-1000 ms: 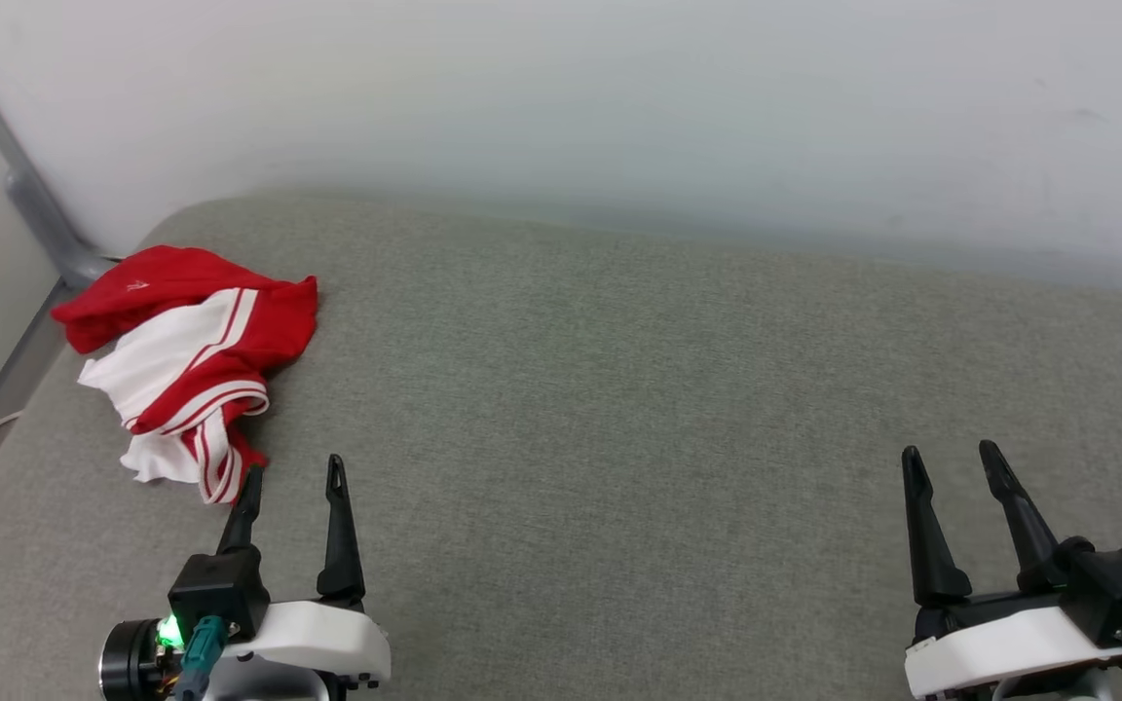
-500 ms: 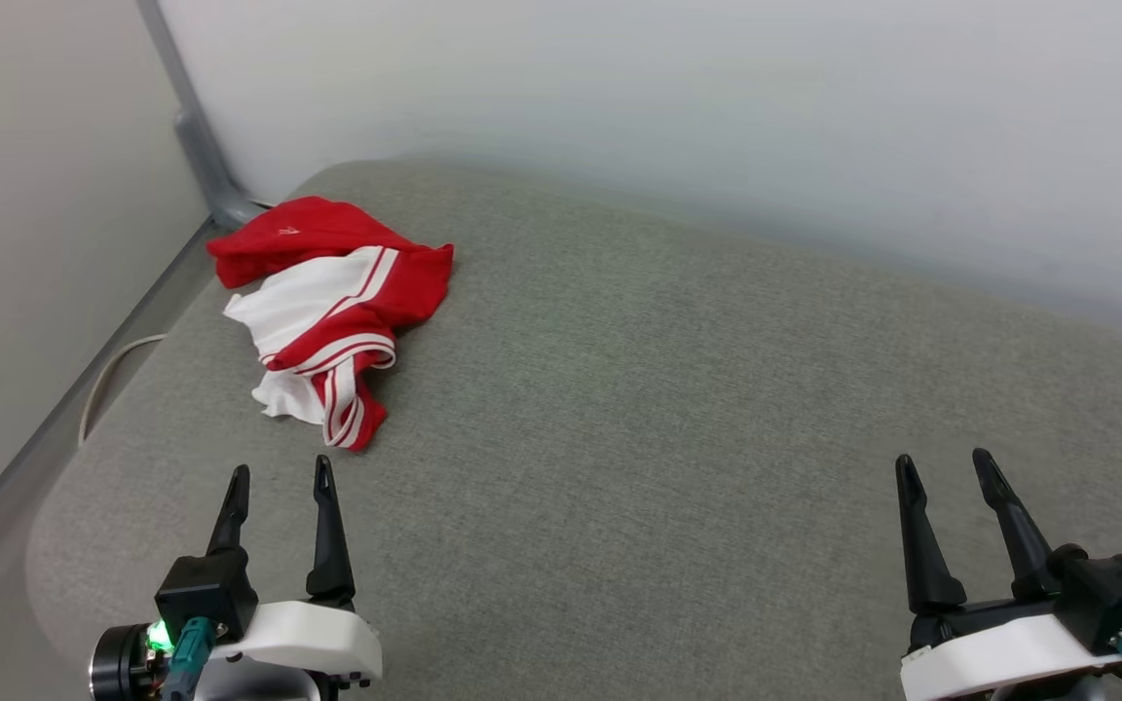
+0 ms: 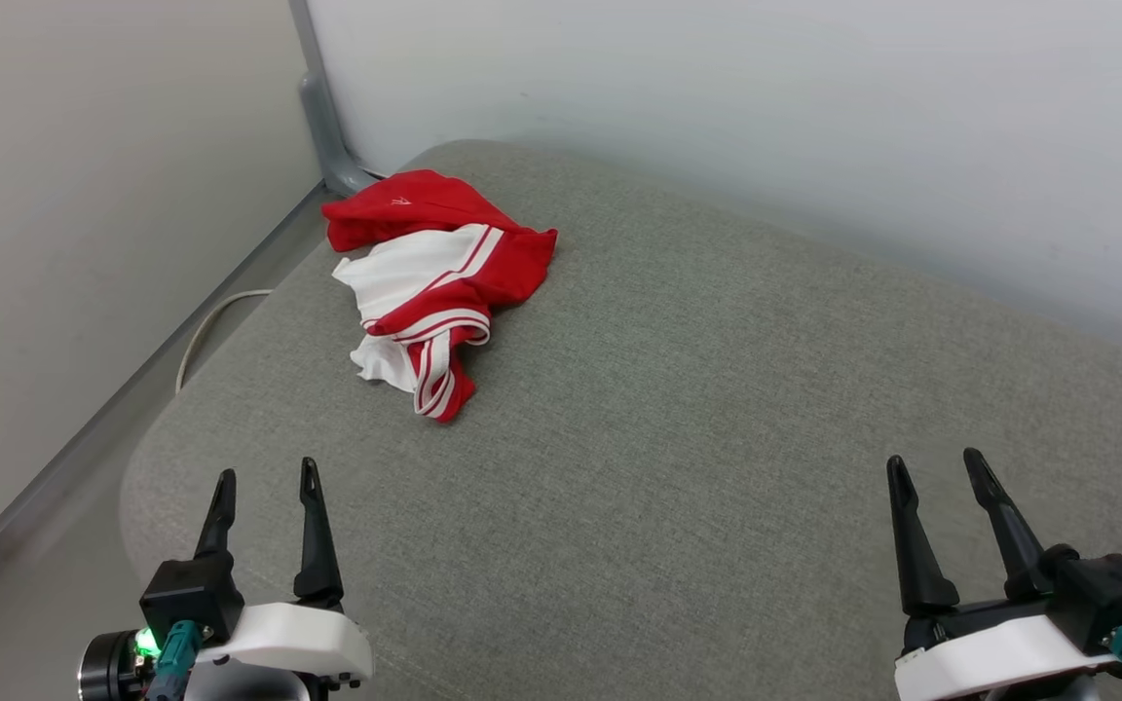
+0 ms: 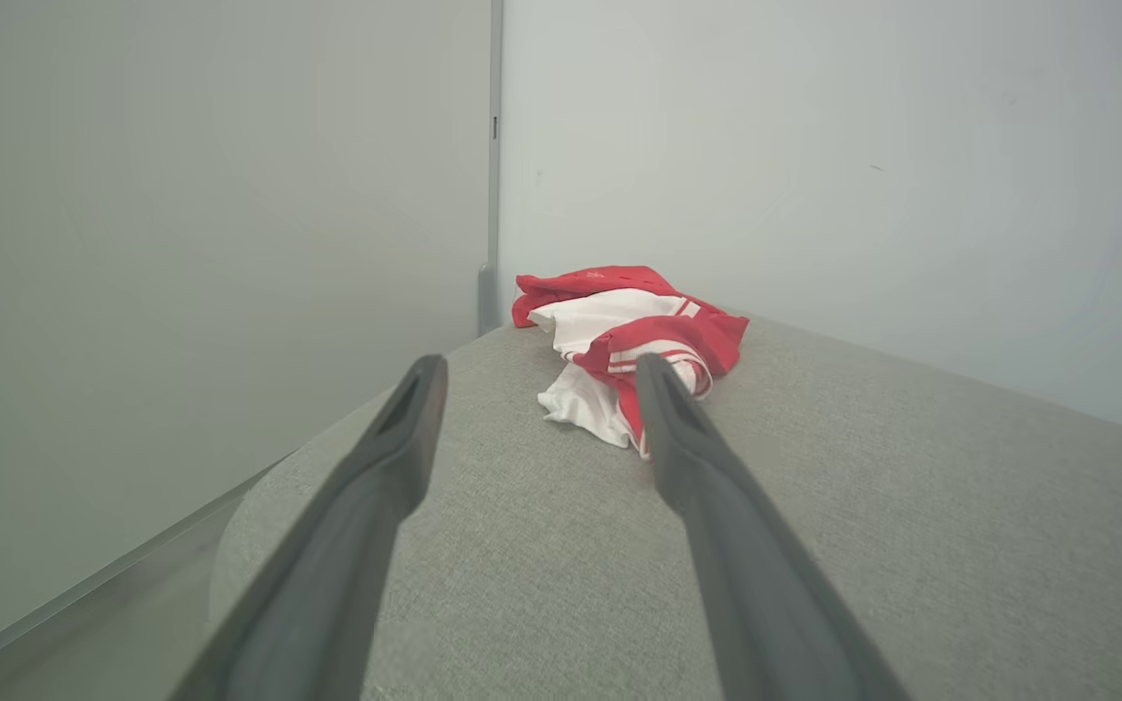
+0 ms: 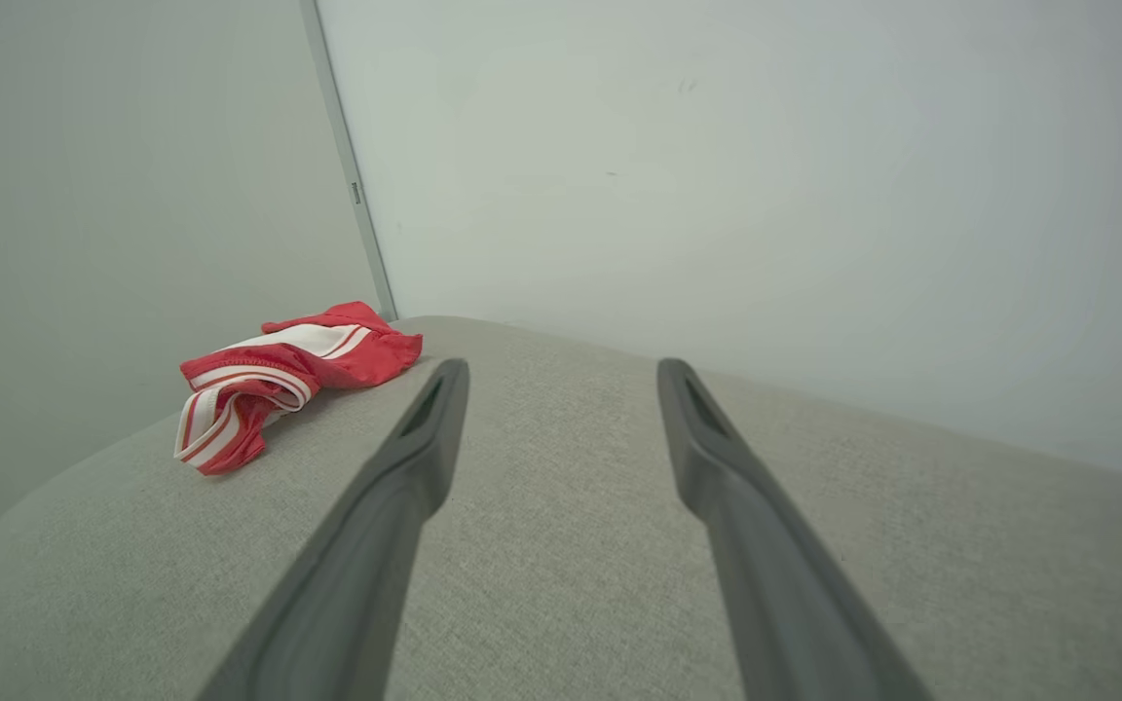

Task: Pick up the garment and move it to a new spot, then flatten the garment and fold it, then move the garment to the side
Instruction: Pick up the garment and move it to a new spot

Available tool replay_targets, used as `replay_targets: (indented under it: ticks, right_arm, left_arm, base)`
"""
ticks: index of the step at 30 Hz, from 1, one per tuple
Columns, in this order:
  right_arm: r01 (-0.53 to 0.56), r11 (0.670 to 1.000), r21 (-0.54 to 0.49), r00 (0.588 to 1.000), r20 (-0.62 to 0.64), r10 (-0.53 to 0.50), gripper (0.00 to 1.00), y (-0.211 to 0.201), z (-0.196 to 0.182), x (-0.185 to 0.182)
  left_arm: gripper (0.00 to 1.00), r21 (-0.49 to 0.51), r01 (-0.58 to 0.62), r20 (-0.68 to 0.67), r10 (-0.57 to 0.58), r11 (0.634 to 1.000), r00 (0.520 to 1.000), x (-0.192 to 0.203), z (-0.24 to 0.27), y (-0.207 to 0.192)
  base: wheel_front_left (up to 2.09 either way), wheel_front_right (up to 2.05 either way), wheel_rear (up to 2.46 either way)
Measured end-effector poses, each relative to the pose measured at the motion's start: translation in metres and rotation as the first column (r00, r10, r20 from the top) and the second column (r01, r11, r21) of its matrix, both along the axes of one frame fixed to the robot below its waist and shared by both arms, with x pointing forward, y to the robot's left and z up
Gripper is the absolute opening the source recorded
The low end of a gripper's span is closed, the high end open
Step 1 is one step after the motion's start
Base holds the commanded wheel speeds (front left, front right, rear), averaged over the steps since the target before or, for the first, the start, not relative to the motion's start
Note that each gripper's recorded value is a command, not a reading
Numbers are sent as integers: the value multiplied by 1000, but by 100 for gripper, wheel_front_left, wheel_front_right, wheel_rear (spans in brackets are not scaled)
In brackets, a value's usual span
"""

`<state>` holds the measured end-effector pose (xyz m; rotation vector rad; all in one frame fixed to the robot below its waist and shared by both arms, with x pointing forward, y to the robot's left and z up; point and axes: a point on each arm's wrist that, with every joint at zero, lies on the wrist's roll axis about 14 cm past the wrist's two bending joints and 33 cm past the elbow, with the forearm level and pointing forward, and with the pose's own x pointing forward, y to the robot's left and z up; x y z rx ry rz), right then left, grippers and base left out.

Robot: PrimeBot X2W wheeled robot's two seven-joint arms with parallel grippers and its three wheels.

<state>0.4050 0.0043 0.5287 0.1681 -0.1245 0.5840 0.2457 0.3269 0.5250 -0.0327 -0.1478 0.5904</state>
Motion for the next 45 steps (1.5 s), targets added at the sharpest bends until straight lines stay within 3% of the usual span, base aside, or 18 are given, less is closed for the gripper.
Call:
replay_targets:
  ticks: [10,15,23,29,34,39,45]
  right_arm:
    - [-26,1000,0,1000,0,26,100,9,0,-2]
    - [-15,1000,-8,1000,4,15,100,4,-1,-2]
    - [70,996,-53,997,26,-69,100,-21,-11,24]
    - [127,988,-85,992,23,-125,100,-38,-28,47]
    - [163,981,-108,987,13,-163,100,-50,-46,64]
    - [187,974,-125,982,-6,-189,100,-61,-64,78]
    - [213,965,-151,975,-26,-219,100,-76,-83,88]
  left_arm:
    - [100,-3,-24,-7,24,1000,1000,-9,-3,6]
    - [100,29,1,23,-1,1000,1000,5,12,14]
    - [100,148,43,175,-69,988,982,81,90,51]
    - [100,178,134,170,-165,975,971,148,104,54]
    - [100,155,215,56,-226,964,973,204,88,57]
    - [100,45,280,-121,-273,959,955,250,50,58]
    - [100,-147,328,-401,-360,933,842,281,-15,49]
  base:
    - [0,0,0]
    - [0,0,0]
    - [0,0,0]
    - [0,0,0]
    - [0,0,0]
    - [0,0,0]
    - [0,0,0]
